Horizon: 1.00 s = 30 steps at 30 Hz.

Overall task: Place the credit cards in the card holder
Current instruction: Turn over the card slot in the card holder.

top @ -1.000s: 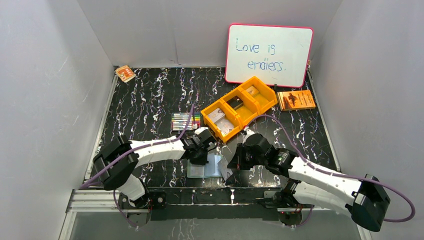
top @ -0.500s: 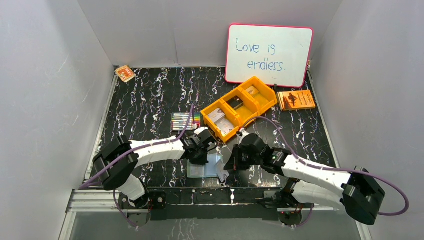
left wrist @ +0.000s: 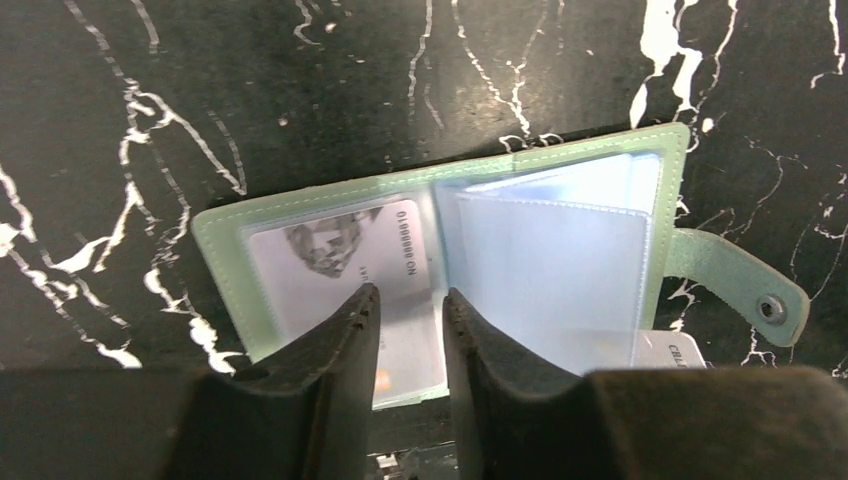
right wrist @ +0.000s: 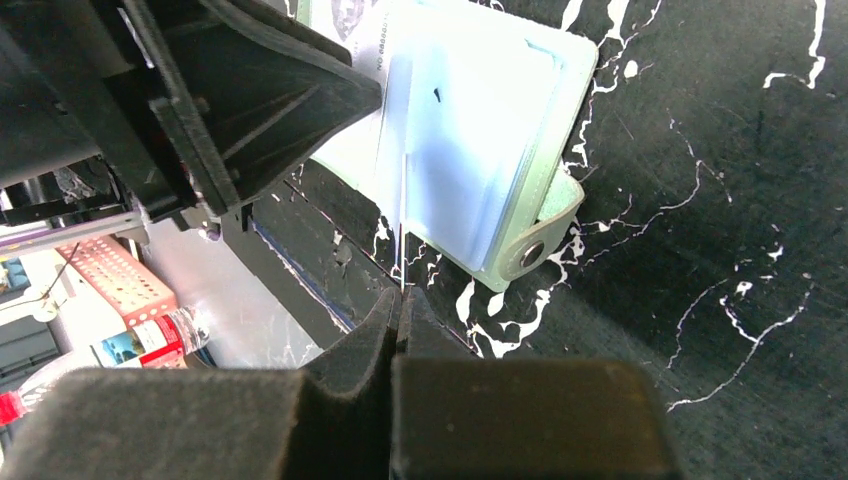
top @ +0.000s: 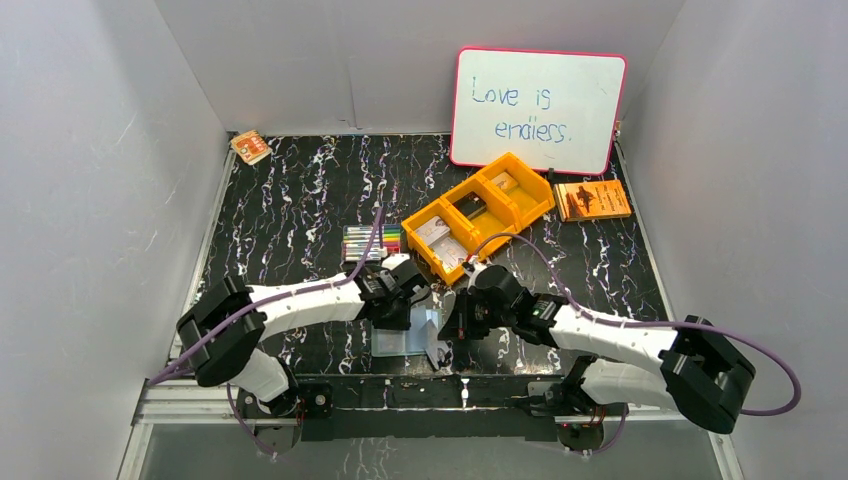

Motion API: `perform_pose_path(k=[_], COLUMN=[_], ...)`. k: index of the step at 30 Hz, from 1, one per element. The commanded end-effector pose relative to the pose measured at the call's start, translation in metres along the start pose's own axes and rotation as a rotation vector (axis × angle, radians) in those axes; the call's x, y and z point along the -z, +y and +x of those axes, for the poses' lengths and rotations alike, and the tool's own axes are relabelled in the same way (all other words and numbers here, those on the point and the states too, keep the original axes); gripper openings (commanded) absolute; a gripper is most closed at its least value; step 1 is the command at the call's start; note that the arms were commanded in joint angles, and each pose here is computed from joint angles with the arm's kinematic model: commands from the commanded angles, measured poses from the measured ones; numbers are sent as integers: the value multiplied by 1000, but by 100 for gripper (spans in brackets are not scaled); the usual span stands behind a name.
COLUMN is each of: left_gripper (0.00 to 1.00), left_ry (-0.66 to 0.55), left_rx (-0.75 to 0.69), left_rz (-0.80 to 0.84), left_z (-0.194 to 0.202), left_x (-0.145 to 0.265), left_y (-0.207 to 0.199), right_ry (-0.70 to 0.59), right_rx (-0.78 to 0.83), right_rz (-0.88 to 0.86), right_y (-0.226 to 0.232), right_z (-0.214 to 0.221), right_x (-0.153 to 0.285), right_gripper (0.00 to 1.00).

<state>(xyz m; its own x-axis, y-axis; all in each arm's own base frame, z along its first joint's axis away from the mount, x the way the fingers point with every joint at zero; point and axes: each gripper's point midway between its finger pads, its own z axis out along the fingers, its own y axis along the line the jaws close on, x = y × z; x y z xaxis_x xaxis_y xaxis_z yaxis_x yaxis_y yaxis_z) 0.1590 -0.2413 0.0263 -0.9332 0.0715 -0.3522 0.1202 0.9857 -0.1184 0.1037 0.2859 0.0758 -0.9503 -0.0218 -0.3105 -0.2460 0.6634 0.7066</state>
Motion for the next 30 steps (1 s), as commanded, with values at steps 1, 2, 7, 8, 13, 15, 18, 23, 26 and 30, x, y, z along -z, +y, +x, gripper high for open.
perform_pose_path(k=[1, 2, 7, 8, 13, 15, 18, 23, 26, 30], left_gripper=[31, 33, 41, 42, 46, 48, 51, 53, 53, 53], left_ry=[-63, -68, -79, -83, -131, -151, -164, -169, -152, -126], left_rx=[-15, -17, -12, -9, 24, 41, 63, 98, 104, 112], left_rz=[-29, -26, -17, -16, 1, 6, 9, 16, 15, -9], left_z=[-15, -16, -20, -21, -31, -33, -33, -28, -22, -9], left_x=[21, 23, 31, 33, 51, 57, 61, 63, 59, 48], left_y=[7, 7, 6, 6, 6, 9, 12, 17, 20, 30], right_ry=[-30, -30, -27, -27, -31, -26, -15, 2, 11, 26], right_rx=[26, 25, 30, 32, 44, 52, 57, 66, 71, 85], right_rz=[-88, -88, -102, -106, -124, -127, -129, -133, -128, -121], right_y=[26, 27, 31, 33, 42, 45, 48, 52, 55, 61], right_z=[-14, -15, -17, -17, -20, -20, -19, -18, -18, -17], right_x=[-3, -4, -7, -7, -7, -9, -13, -21, -30, -42], right_gripper=[0, 0, 0, 0, 0, 0, 0, 0, 0, 0])
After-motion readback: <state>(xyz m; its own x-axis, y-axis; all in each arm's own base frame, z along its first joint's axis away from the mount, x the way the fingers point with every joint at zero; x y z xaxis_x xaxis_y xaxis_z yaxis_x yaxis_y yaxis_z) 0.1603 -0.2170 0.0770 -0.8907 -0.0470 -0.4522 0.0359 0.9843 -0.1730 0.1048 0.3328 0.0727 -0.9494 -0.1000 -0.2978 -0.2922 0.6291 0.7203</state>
